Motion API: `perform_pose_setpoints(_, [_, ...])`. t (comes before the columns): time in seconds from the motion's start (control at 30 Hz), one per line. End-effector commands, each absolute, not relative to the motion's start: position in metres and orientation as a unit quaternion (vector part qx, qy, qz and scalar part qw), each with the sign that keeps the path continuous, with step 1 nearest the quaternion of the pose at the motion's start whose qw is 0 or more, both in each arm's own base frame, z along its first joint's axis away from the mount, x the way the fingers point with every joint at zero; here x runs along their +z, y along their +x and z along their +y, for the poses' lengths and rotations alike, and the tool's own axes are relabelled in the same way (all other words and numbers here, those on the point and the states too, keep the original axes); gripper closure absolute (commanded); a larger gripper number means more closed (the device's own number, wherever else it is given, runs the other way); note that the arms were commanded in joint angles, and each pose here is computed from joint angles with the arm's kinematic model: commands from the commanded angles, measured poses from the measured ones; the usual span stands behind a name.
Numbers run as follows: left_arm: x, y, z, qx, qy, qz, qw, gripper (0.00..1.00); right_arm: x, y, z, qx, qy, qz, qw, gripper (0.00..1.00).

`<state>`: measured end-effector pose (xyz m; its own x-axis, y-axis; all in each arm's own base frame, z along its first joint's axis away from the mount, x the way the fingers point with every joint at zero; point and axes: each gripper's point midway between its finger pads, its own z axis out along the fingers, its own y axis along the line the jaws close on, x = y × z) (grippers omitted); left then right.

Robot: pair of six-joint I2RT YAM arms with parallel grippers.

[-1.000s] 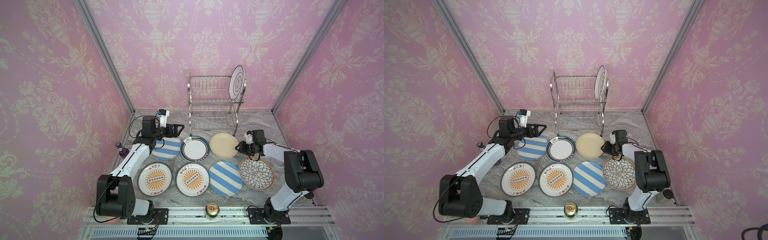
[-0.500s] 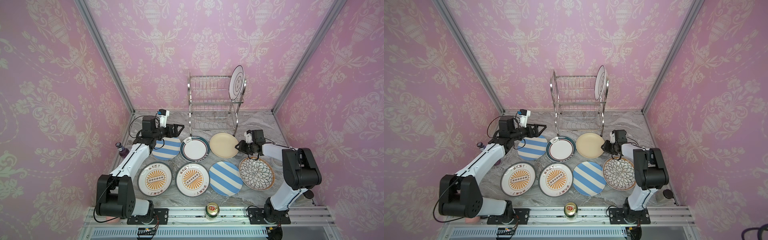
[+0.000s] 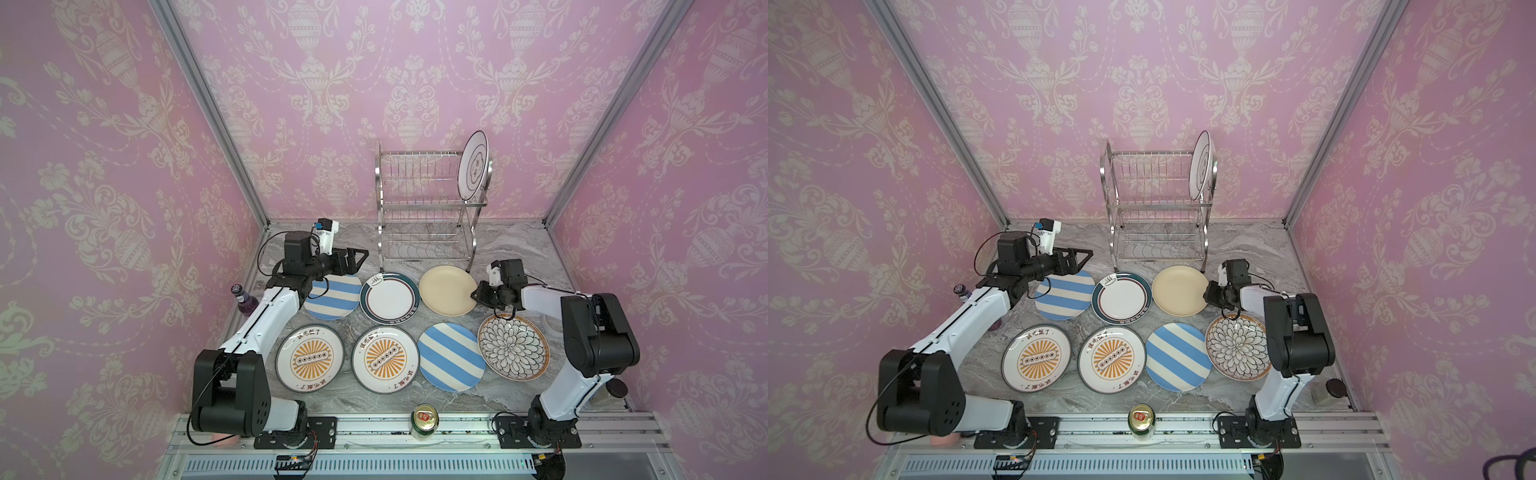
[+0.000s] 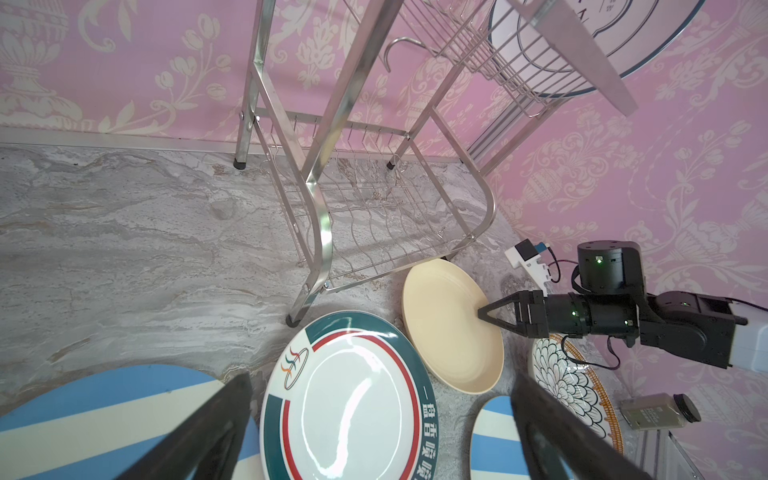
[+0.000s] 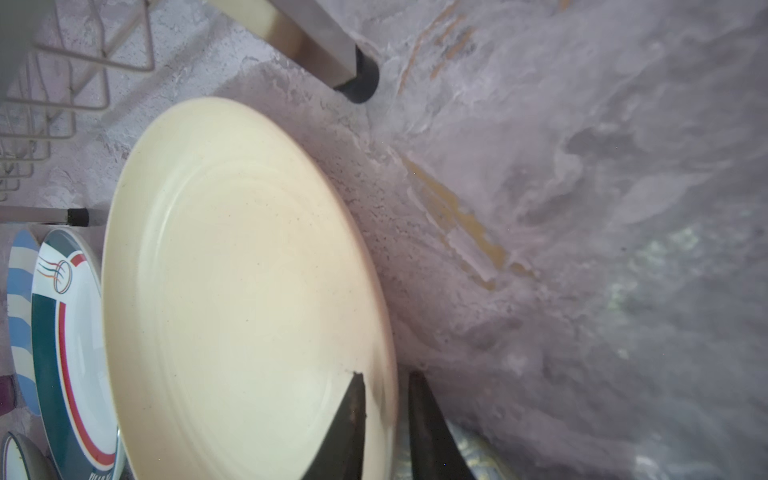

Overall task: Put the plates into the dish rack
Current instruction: 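Lower the right gripper onto the cream plate's rim and grasp it, then lift the cream plate upright with the right gripper toward the rack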

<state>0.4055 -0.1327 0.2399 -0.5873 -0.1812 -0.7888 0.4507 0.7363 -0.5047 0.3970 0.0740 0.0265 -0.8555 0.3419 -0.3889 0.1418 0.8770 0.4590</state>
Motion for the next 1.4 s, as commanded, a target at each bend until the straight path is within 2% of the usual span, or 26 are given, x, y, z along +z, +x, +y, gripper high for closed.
perform_pose_setpoints(0.0, [0.247, 0.397, -0.136, -0.346, 0.102, 0.814, 0.455, 0.01, 0.034, 0.398, 0.070, 0.191, 0.124, 0.944, 0.241, 0.83])
perform_pose_setpoints(0.27, [0.247, 0.393, -0.137, -0.334, 0.111, 0.818, 0.456, 0.01, 0.055, 0.391, 0.054, 0.140, 0.118, 0.952, 0.245, 0.91])
perform_pose_setpoints(0.53, [0.246, 0.392, -0.139, -0.334, 0.114, 0.818, 0.453, 0.01, 0.089, 0.389, 0.048, 0.127, 0.122, 0.949, 0.263, 0.97])
perform_pose_setpoints(0.73, [0.249, 0.392, -0.140, -0.337, 0.116, 0.816, 0.455, 0.01, 0.124, 0.366, 0.031, 0.067, 0.112, 0.958, 0.256, 1.00])
perform_pose_setpoints(1.0, [0.249, 0.392, -0.143, -0.346, 0.117, 0.815, 0.450, 0.01, 0.201, 0.316, 0.008, -0.022, 0.112, 0.949, 0.295, 1.00])
perform_pose_setpoints(1.17, [0.254, 0.390, -0.143, -0.346, 0.121, 0.812, 0.455, 0.01, 0.268, 0.287, 0.008, -0.083, 0.083, 0.935, 0.336, 1.00])
perform_pose_setpoints(1.37, [0.262, 0.388, -0.144, -0.349, 0.124, 0.806, 0.462, 0.01, 0.338, 0.284, 0.062, -0.030, -0.013, 0.909, 0.416, 1.00])
